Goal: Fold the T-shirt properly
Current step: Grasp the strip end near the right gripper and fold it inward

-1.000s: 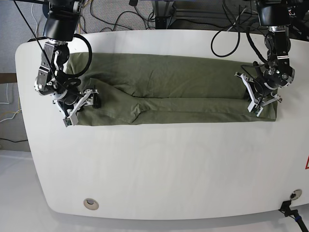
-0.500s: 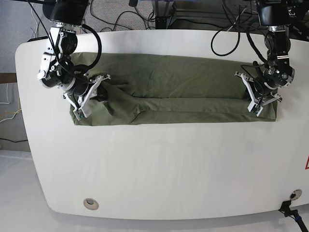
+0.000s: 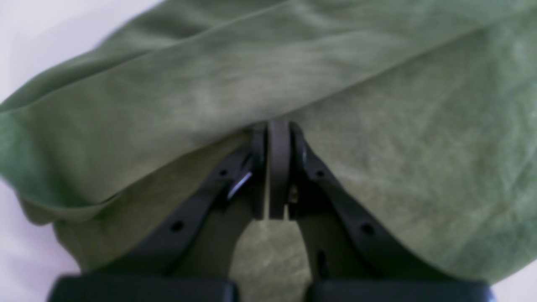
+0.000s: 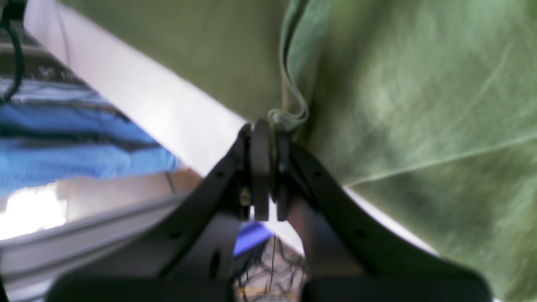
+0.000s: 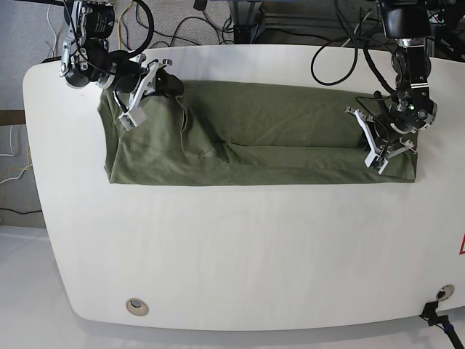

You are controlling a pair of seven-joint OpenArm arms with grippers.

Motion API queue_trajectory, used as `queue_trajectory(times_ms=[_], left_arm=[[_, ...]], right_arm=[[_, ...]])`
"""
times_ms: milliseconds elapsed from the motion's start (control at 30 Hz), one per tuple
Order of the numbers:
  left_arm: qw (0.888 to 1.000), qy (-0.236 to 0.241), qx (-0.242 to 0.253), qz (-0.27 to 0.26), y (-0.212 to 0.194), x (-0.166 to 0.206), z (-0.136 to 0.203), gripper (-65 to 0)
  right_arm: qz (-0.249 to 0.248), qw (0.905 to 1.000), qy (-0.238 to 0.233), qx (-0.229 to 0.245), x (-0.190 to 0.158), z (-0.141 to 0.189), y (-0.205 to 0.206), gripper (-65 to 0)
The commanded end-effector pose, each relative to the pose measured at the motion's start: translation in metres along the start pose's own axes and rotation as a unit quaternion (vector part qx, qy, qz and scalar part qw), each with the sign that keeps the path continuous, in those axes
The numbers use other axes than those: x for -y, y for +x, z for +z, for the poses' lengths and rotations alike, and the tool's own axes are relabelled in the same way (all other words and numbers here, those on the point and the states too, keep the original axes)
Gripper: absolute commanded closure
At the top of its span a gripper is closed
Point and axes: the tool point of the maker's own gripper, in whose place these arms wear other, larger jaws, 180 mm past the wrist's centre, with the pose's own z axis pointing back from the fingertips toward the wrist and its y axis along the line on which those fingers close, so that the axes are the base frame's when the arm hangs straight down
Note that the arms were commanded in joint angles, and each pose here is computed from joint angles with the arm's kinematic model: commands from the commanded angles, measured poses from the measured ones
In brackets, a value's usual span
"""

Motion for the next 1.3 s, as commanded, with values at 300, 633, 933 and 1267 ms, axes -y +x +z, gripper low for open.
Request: queue_trajectory(times_ms=[300,633,933,1267], left_arm=[[1.0,0.011,0.023,-0.001,0.015,-0.008,0.004,0.0],[1.0,0.01,0.02,-0.001,0.012,-0.007,0.004,0.0],[1.0,0.011,0.02,-0.001,0.012,-0.008,0.004,0.0],[1.0,0.011,0.02,0.001,0.012,-0.008,0.004,0.0]], right_arm=[[0.039,0.9988,-0.001,0.028,0.001,0.008,0.037,-43.2],[0.144,0.9794,-0.123,0.07,0.031,-0.002,0.136,-36.7],[0.132,0.9866,-0.086,0.043,0.031,-0.047,0.118,-36.7],[0.142,0.9877,-0.003,0.064,-0.031,-0.058,0.103,-32.9]])
